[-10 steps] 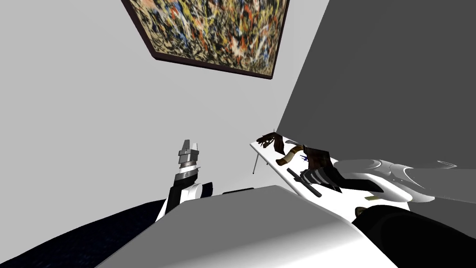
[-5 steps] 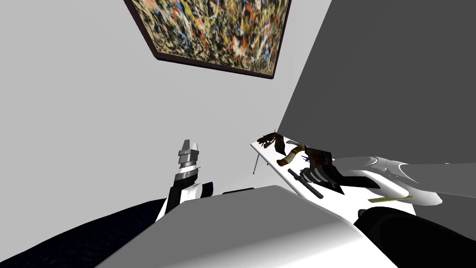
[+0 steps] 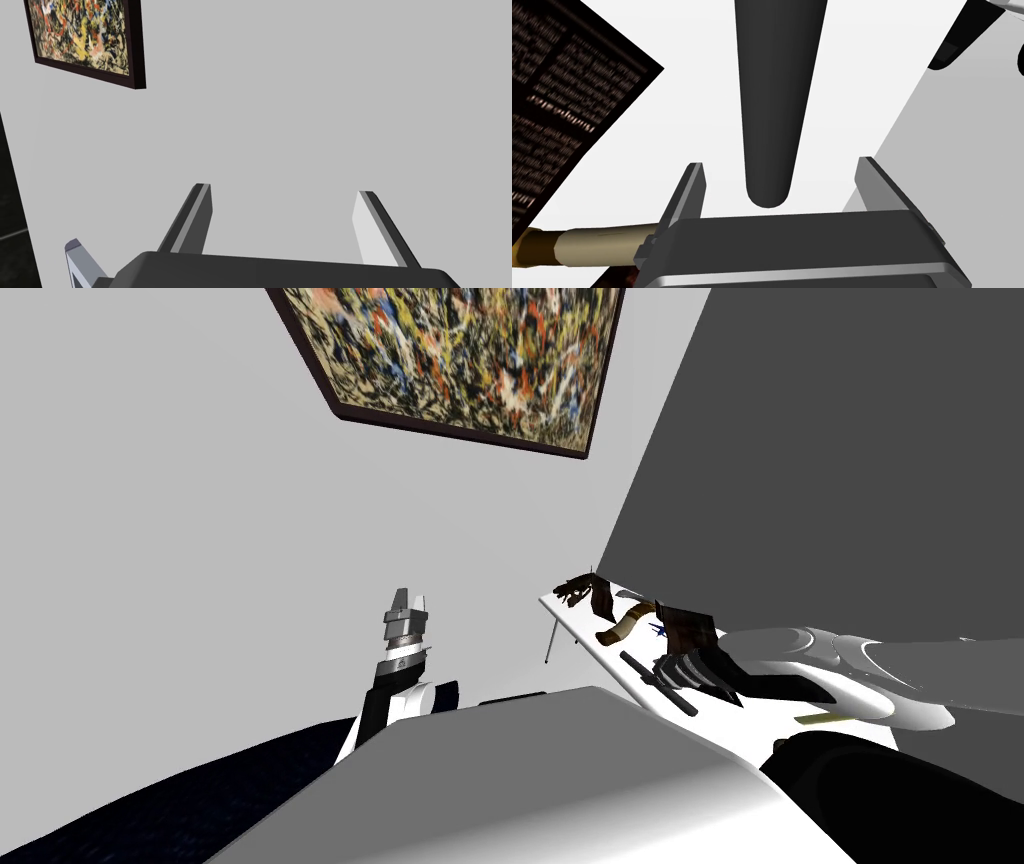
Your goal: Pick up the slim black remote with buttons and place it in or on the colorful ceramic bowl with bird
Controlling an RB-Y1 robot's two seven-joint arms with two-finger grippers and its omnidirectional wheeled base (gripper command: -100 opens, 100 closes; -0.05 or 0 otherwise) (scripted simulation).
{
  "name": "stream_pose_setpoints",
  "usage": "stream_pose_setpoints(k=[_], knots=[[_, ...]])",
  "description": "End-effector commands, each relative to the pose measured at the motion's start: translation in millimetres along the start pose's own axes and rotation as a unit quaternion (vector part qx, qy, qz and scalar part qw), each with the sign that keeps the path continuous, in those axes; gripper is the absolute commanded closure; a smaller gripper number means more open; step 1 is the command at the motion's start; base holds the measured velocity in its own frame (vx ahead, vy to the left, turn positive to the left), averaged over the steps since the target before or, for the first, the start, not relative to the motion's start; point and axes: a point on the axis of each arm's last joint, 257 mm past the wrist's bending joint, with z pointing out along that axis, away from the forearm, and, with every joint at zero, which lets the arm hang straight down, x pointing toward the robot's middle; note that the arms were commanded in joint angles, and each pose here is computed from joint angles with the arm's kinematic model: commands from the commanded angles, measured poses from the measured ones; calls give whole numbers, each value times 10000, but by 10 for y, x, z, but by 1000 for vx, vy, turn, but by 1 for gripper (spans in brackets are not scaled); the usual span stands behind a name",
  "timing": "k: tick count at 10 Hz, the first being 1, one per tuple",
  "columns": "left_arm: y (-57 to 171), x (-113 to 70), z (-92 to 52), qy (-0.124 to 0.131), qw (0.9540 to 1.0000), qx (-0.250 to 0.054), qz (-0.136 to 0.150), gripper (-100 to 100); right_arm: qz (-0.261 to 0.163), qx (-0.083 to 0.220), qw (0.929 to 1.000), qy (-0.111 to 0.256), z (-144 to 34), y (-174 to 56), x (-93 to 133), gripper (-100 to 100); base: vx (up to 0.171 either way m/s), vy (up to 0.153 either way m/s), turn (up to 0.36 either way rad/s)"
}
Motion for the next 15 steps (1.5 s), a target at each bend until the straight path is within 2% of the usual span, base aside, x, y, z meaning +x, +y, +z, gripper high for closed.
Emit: stream_pose_setpoints(k=[1, 4, 5, 6, 7, 10, 11, 12, 14, 15], knots=[[0, 0, 0, 0, 10000, 0, 0, 0, 84, 26, 9999, 130, 1, -22, 140, -100, 94, 40, -29], [-1, 0, 0, 0, 10000, 1, 0, 0, 83, 27, 9999, 119, 0, -22, 132, -100, 19, 6, 3], [-1, 0, 0, 0, 10000, 1, 0, 0, 93, 26, 9999, 120, 0, -22, 132, 0, 0, 0, 0], [-1, 0, 1, 0, 10000, 1, 0, 0, 155, 45, 9998, 120, 33, 0, 272, -100, 29, 1, 81], [0, 0, 1, 0, 10000, 1, 0, 0, 356, 35, 9993, 57, 34, 5, 240, -100, 39, -1, 55], [-1, 0, 0, 0, 10000, 1, 0, 0, 155, 45, 9998, 120, 33, 0, 272, -100, 7, 0, 1], [-1, 0, 1, 0, 10000, 1, 0, 0, 217, 62, 9997, 122, 68, 30, 411, -100, 25, 2, 107], [0, 0, 1, 0, 10000, 1, 0, 0, 580, 23, 9983, 110, 64, 70, 483, -100, 31, -4, 47], [0, 0, 0, 0, 10000, 1, 0, 0, 397, 53, 9992, 61, 69, 35, 380, -100, 11, -1, -14], [0, 0, 0, 0, 10000, 1, 0, 0, 289, 59, 9995, 105, 68, 32, 403, -100, 0, 0, 0]])
